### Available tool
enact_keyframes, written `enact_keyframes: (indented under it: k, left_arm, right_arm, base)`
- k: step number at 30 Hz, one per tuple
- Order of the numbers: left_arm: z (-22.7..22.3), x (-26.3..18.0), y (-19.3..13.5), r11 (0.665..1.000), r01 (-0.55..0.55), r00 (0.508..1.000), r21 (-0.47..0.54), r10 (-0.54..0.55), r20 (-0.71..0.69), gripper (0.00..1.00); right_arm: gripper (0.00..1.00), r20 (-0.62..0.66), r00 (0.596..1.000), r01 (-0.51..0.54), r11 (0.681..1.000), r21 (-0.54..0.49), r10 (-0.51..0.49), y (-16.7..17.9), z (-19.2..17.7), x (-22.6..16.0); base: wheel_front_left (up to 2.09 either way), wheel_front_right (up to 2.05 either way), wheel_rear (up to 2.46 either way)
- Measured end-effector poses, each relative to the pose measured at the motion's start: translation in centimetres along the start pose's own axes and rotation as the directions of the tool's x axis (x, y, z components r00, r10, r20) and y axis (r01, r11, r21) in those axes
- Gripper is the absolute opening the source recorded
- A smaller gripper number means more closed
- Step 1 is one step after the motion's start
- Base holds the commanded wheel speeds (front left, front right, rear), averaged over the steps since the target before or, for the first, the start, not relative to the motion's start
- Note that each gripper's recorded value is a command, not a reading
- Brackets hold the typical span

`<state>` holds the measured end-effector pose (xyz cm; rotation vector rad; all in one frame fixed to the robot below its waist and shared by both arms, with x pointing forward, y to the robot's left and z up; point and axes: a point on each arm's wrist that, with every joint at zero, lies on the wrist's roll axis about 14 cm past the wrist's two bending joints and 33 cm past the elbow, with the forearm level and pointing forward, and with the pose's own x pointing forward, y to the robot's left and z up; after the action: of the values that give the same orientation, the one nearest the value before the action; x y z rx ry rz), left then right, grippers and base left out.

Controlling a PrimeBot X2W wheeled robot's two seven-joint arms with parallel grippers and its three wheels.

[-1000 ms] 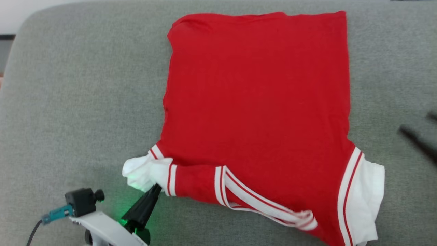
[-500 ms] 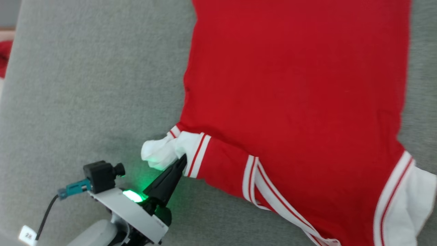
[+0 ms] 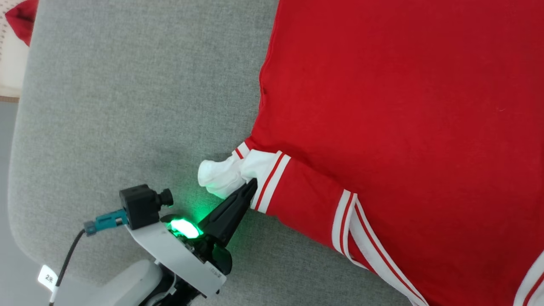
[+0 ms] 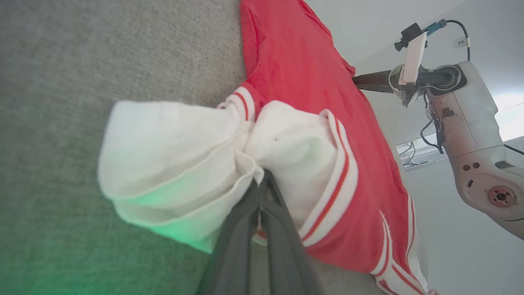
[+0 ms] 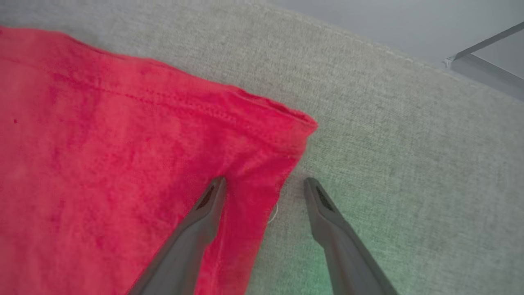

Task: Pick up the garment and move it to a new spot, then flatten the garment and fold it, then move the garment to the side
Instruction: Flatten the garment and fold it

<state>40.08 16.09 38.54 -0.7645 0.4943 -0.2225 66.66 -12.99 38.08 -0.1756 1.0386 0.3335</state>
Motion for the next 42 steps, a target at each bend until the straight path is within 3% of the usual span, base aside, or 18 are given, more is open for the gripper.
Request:
enact_keyframes:
  k: [1, 2, 4, 13, 22, 28, 32, 33, 42]
  left_arm:
    - [0.0, 0.0, 0.1, 1.000, -0.002, 1.000, 0.000, 0.002, 0.000, 0.00]
    - [0.0, 0.1, 0.1, 1.000, -0.002, 1.000, 0.000, 0.002, 0.001, 0.00]
    - [0.1, 0.1, 0.0, 1.000, 0.001, 1.000, 0.006, -0.001, 0.003, 0.00]
    - [1.2, -0.3, -0.6, 0.999, 0.012, 0.999, 0.036, -0.014, 0.040, 0.00]
    - [3.0, -2.1, -1.0, 0.997, 0.012, 0.996, 0.082, -0.020, 0.091, 0.00]
    - [3.1, -2.2, -2.6, 0.993, 0.065, 0.993, 0.101, -0.074, 0.088, 0.00]
    - [3.4, -1.6, -3.7, 0.986, 0.109, 0.990, 0.125, -0.119, 0.076, 0.00]
    - [3.4, -1.6, -3.7, 0.986, 0.109, 0.990, 0.125, -0.119, 0.076, 0.00]
    - [3.3, 0.2, -5.7, 0.971, 0.187, 0.980, 0.147, -0.195, 0.043, 0.00]
  right_arm:
    - [0.51, 0.000, 1.000, -0.005, 1.000, 0.001, 0.005, 0.1, 0.0, 0.2]
    - [0.42, 0.000, 1.000, -0.005, 1.000, 0.001, 0.005, 0.1, 0.0, 0.3]
    - [0.00, 0.003, 1.000, -0.005, 1.000, 0.002, 0.005, 0.0, 0.0, 0.3]
    - [0.00, 0.088, 0.995, -0.043, 0.998, 0.052, 0.038, 0.6, -0.2, -1.1]
    - [0.00, 0.148, 0.987, -0.068, 0.998, -0.003, 0.068, 1.1, -3.9, -5.1]
    - [0.00, 0.137, 0.989, -0.059, 0.998, -0.023, 0.061, -0.8, -10.0, -9.7]
    - [0.00, 0.086, 0.994, -0.062, 0.998, 0.010, 0.061, -1.4, -17.0, -13.2]
    - [0.00, 0.086, 0.994, -0.062, 0.998, 0.010, 0.061, -1.4, -17.0, -13.2]
    - [0.00, -0.018, 0.993, -0.117, 0.986, 0.116, 0.120, 3.0, -28.1, -17.9]
  base:
    - [0.00, 0.00, 0.00]
    - [0.00, 0.00, 0.00]
    - [0.00, 0.00, 0.00]
    - [0.00, 0.00, 0.00]
    - [0.00, 0.00, 0.00]
    - [0.00, 0.00, 0.00]
    - [0.00, 0.00, 0.00]
    - [0.00, 0.00, 0.00]
    - [0.00, 0.00, 0.00]
